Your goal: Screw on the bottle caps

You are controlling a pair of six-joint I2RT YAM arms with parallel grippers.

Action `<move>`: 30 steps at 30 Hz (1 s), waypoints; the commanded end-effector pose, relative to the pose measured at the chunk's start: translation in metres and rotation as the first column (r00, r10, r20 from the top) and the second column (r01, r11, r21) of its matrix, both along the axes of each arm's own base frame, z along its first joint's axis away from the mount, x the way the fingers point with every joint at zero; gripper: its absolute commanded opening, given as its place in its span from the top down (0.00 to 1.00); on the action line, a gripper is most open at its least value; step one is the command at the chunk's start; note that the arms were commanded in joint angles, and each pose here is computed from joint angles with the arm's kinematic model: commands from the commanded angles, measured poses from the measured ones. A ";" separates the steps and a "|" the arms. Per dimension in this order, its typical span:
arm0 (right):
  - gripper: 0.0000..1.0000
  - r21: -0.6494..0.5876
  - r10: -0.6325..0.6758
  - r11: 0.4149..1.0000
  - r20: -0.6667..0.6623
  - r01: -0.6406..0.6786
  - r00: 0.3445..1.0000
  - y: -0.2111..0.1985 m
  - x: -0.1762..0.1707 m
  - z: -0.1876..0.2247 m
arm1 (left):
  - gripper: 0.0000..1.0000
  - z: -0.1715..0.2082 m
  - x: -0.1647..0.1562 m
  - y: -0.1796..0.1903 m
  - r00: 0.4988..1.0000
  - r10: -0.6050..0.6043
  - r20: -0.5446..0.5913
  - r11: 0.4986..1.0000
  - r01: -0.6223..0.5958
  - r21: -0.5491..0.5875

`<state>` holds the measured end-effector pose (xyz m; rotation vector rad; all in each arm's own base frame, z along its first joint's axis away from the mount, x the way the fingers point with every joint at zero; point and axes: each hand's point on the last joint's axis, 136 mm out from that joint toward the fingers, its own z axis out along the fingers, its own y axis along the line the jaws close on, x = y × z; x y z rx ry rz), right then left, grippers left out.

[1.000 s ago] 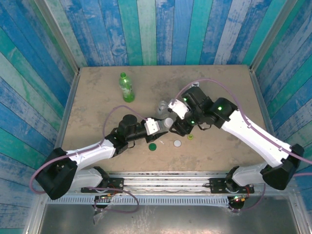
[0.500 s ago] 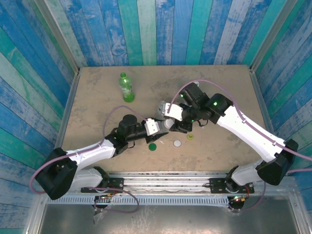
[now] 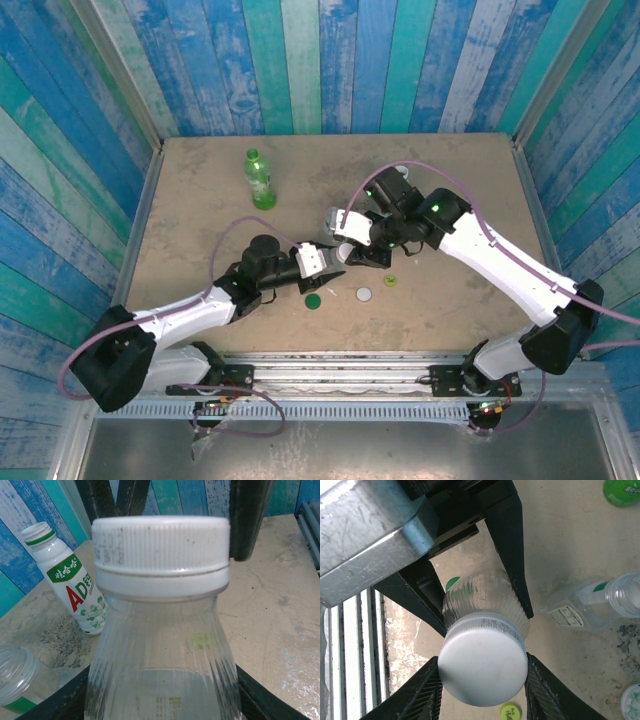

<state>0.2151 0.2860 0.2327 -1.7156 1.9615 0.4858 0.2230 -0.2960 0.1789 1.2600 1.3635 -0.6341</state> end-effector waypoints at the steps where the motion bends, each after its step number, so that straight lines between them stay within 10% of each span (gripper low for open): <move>1: 0.62 0.016 -0.058 0.998 -0.038 0.059 0.998 0.001 0.002 0.005 | 0.56 0.019 -0.001 0.000 0.999 -0.007 0.049 0.999 0.009 -0.032; 7: 0.73 0.026 -0.289 0.954 -0.181 0.298 0.940 0.001 0.007 0.004 | 0.59 0.023 0.008 0.002 0.996 0.051 0.067 0.996 -0.046 -0.075; 14: 0.84 -0.060 -0.641 0.681 -0.530 0.730 0.555 0.010 0.011 -0.002 | 0.59 0.028 0.021 0.000 0.992 0.093 0.090 0.991 -0.083 -0.109; 17: 0.77 -0.056 -0.623 0.663 -0.593 0.746 0.510 0.018 0.006 -0.004 | 0.58 0.026 0.022 -0.003 0.992 0.088 0.090 0.992 -0.079 -0.098; 21: 0.65 -0.018 -0.637 0.670 -0.529 0.742 0.561 0.000 0.013 -0.001 | 0.58 0.024 0.021 -0.001 0.993 0.085 0.087 0.993 -0.077 -0.092; 30: 0.27 0.261 -0.317 0.903 -0.130 0.341 0.940 -0.010 0.002 0.031 | 0.58 0.025 0.014 -0.003 0.998 0.056 0.034 0.993 -0.053 -0.105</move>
